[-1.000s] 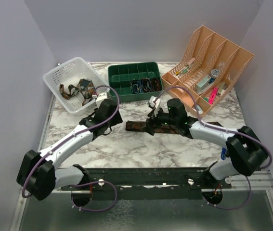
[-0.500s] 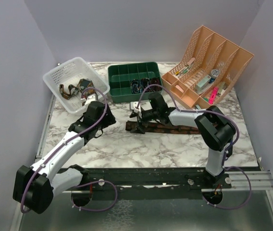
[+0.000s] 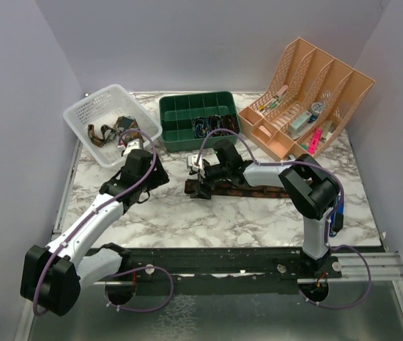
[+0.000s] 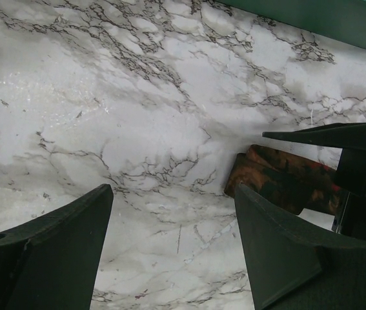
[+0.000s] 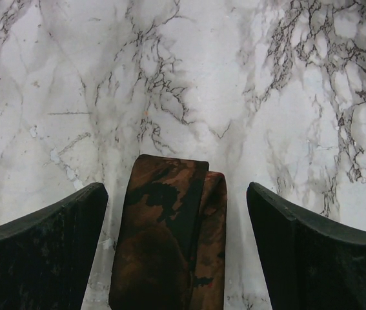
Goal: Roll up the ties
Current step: Roll the tie at the center of the board.
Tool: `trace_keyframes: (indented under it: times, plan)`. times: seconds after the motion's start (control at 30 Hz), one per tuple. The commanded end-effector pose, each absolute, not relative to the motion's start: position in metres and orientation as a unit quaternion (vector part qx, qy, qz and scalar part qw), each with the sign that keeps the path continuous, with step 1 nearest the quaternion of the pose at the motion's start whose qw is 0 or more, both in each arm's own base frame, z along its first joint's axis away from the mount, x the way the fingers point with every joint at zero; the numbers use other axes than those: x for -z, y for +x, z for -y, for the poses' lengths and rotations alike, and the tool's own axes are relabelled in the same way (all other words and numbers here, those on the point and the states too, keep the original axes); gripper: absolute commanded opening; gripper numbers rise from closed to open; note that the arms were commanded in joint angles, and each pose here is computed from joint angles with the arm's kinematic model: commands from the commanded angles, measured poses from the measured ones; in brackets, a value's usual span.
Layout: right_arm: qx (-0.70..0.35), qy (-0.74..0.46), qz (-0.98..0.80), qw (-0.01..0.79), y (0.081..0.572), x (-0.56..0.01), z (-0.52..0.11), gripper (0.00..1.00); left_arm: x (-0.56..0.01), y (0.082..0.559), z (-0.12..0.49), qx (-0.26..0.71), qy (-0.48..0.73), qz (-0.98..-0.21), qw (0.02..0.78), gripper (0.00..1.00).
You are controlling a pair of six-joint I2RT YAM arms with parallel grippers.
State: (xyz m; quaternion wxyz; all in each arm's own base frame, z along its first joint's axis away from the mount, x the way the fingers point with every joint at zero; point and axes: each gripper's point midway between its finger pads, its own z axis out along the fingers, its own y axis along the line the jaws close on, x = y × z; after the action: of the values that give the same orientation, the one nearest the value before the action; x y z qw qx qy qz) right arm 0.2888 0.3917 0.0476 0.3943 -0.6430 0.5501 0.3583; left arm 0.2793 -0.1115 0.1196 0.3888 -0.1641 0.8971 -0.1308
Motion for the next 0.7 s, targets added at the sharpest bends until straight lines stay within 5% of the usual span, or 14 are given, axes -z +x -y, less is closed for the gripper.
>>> trace_keyframes:
  times: [0.0,0.43,0.67]
  plan:
    - [-0.333,-0.645,-0.543,0.422,0.302,-0.051,-0.393,0.95,-0.118,0.275,0.111,0.136,-0.157,-0.900,0.384,0.77]
    - [-0.344,-0.649,-0.571,0.368,0.292,-0.015,-0.386,0.97,-0.113,0.275,0.114,0.141,-0.152,-0.904,0.374,0.77]
    - [-0.344,-0.650,-0.579,0.352,0.289,-0.005,-0.383,0.57,-0.110,0.275,0.115,0.143,-0.152,-0.905,0.370,0.77]
